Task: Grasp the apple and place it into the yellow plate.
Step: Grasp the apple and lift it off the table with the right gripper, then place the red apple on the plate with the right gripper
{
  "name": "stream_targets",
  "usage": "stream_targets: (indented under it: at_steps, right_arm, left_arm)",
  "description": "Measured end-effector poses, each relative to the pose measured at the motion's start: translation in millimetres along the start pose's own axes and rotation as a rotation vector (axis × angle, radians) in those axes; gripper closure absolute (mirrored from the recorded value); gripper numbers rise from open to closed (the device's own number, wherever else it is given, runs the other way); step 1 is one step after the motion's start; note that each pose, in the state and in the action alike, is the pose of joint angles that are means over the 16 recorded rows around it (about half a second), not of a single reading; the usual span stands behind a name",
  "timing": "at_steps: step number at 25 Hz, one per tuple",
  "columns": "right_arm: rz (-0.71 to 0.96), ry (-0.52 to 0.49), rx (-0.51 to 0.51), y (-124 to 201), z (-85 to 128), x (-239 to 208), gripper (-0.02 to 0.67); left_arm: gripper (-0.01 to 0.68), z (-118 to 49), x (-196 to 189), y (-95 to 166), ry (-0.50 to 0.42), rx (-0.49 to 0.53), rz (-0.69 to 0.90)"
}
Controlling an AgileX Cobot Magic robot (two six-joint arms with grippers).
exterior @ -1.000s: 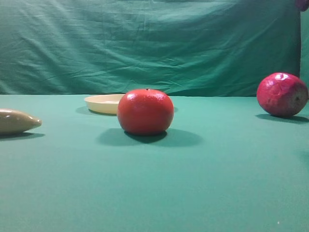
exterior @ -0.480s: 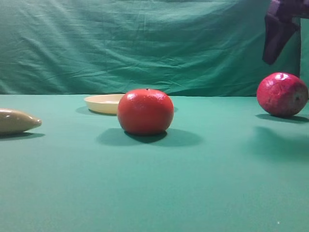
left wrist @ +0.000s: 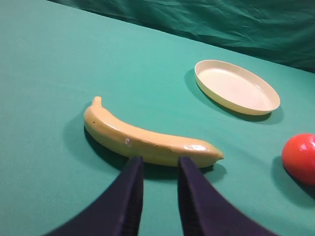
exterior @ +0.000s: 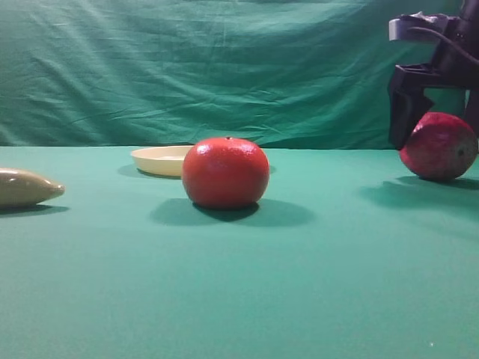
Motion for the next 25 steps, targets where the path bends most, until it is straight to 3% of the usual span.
stream_targets:
  at_steps: [5,10,18,25]
  right_arm:
    - [-0.029,-0.042,0.013,-17,9,-11,0.166]
    - [-0.116,-0.105,-0.038,-47,38,-29,0.17]
    - [-0.351,-0.205,-0.208,-90,128,-51,0.17]
    - [-0.505,-0.239,-0.336,-96,201,-39,0.17]
  left_arm:
    - [0.516,0.0,0,0,0.0,0.0,0.0]
    - [0.516,0.0,0,0,0.0,0.0,0.0]
    - [0.516,0.0,0,0,0.0,0.0,0.0]
    - [0.516,0.0,0,0,0.0,0.0,0.0]
Point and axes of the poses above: a point on each arm's last joint axis where the gripper is mounted, x pointing out along that axis toward the gripper, z along the wrist's bending axis when the last joint is at zero, y = z × x, the point moved 3 cm from there along x, pointing out along that axis toward the gripper, and after that the axes turned 1 degree about -x, right-handed, at the moved point
